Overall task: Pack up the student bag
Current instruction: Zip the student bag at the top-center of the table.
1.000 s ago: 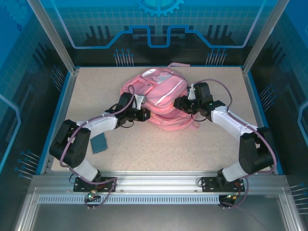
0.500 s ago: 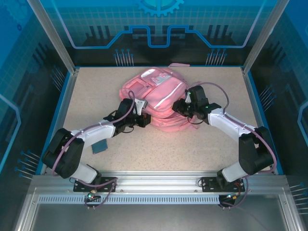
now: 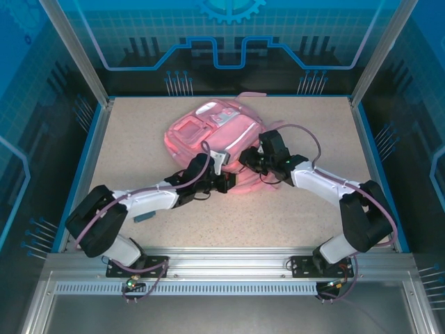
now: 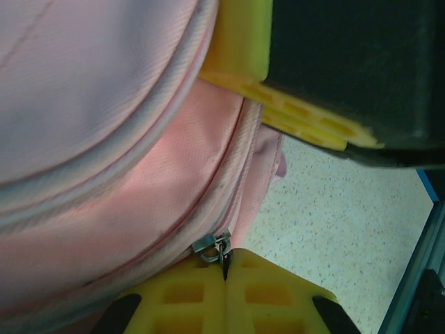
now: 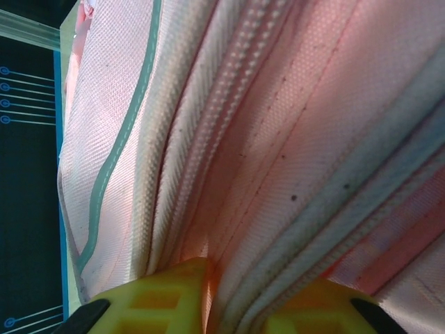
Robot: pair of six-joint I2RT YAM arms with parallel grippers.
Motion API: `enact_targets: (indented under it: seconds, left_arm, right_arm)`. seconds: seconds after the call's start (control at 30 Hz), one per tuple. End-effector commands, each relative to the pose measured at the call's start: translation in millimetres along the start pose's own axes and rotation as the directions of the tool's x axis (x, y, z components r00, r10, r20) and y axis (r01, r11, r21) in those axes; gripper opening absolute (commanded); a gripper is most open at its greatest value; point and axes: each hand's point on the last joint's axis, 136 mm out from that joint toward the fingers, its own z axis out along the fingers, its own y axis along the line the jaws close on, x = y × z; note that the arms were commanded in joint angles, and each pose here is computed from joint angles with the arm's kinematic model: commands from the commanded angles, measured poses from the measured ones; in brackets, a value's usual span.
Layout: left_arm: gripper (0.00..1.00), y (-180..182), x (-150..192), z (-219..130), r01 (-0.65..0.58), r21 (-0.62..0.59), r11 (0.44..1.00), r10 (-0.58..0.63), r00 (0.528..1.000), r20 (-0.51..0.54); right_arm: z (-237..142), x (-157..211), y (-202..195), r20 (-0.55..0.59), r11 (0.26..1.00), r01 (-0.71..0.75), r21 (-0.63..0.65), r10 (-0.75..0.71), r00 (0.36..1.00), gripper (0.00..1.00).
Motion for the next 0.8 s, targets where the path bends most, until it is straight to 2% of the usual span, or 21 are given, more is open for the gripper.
enact_targets:
  seconds: [0.0, 0.17, 0.3, 0.37, 0.53, 0.63, 0.77]
  left_arm:
    - [0.14, -43, -34, -4, -0.015, 0.108, 0.994, 0.01, 0.999, 0.05]
    - [0.53, -19, -44, -27, 0.023, 0.029, 0.999, -0.024, 0.999, 0.029]
    - [0.72, 1, -50, -57, 0.065, -0.03, 0.997, -0.063, 0.996, 0.06]
    - [0.79, 14, -56, -76, 0.096, -0.067, 0.993, -0.089, 0.991, 0.102]
    - [0.9, 48, -67, -116, 0.194, -0.172, 0.966, -0.155, 0.963, 0.219]
    - [0.91, 59, -67, -124, 0.244, -0.195, 0.95, -0.195, 0.951, 0.241]
    - [0.91, 64, -63, -121, 0.273, -0.207, 0.939, -0.227, 0.949, 0.221]
  right_arm:
    - [-7, 7, -1, 0.006, 0.999, 0.045, 0.017, -0.045, 0.999, 0.29]
    - [-43, -5, -28, 0.051, 0.985, 0.114, 0.127, -0.121, 0.991, 0.51]
    - [-68, -6, -34, 0.036, 0.938, 0.287, 0.195, -0.3, 0.953, 0.64]
    - [-78, -3, -29, 0.013, 0.902, 0.386, 0.194, -0.396, 0.918, 0.66]
    - [-76, 21, -7, -0.088, 0.788, 0.609, 0.088, -0.603, 0.793, 0.68]
    - [-62, 33, 0, -0.145, 0.759, 0.65, 0.034, -0.639, 0.755, 0.68]
    - [-39, 46, 6, -0.199, 0.754, 0.657, -0.028, -0.648, 0.735, 0.66]
